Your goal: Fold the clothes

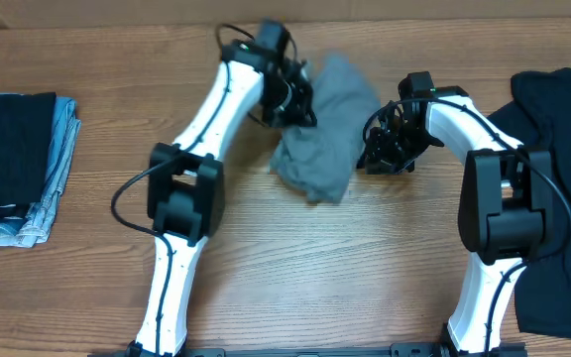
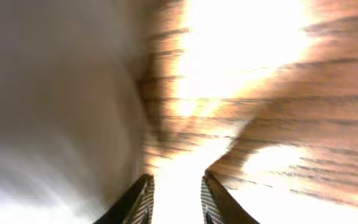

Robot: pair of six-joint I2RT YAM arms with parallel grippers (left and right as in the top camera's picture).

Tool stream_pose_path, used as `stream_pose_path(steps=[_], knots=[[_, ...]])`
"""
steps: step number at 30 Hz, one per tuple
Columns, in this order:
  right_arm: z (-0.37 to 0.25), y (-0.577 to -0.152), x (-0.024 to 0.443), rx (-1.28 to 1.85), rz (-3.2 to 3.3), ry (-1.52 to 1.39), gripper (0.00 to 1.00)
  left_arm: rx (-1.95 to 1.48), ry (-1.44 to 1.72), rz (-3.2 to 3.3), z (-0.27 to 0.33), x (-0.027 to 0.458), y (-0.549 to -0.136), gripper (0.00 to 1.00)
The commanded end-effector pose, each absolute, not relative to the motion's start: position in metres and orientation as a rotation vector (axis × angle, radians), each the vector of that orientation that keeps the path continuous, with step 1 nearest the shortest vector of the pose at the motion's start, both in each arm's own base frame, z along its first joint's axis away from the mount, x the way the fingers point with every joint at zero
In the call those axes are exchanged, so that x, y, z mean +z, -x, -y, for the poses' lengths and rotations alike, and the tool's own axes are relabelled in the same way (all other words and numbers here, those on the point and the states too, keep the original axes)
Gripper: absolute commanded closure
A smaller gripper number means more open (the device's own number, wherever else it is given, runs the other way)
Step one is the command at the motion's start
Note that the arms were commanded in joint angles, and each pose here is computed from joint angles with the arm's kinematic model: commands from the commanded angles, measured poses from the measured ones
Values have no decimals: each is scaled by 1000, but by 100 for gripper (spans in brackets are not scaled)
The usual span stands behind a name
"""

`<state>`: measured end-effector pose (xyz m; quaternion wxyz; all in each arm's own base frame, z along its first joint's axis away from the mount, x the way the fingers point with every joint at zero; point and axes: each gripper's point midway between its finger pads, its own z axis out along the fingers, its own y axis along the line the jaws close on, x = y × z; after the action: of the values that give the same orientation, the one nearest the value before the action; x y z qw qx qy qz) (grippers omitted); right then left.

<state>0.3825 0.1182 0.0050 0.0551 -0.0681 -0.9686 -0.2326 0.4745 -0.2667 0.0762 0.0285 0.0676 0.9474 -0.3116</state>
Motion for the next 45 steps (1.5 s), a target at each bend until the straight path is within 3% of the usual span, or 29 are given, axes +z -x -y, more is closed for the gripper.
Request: stream_pose_path(steps=[1, 3, 11, 16, 25, 32, 40, 45], knots=[[-107, -375, -6, -565, 2954, 195, 62, -1000, -100, -2710, 230, 169, -508, 96], [-107, -375, -6, -565, 2951, 195, 54, -938, -21, -2677, 203, 186, -516, 96], [-102, -369, -8, -518, 2941, 199, 40, -830, 331, -2487, 59, 273, -519, 96], [-101, -363, -13, -504, 2924, 203, 36, -779, 682, -2380, -62, 297, -492, 96], [-99, -360, -14, -493, 2920, 205, 32, -697, 1257, -2118, -246, 295, -414, 96], [-100, -360, -14, -498, 2918, 205, 31, -605, 1364, -1988, -316, 297, -369, 96], [-103, -344, -11, -497, 2849, 214, 31, -599, 1521, -1752, -353, 295, -391, 96], [-102, -342, -10, -493, 2837, 217, 31, -629, 1650, -1711, -358, 245, -403, 96]])
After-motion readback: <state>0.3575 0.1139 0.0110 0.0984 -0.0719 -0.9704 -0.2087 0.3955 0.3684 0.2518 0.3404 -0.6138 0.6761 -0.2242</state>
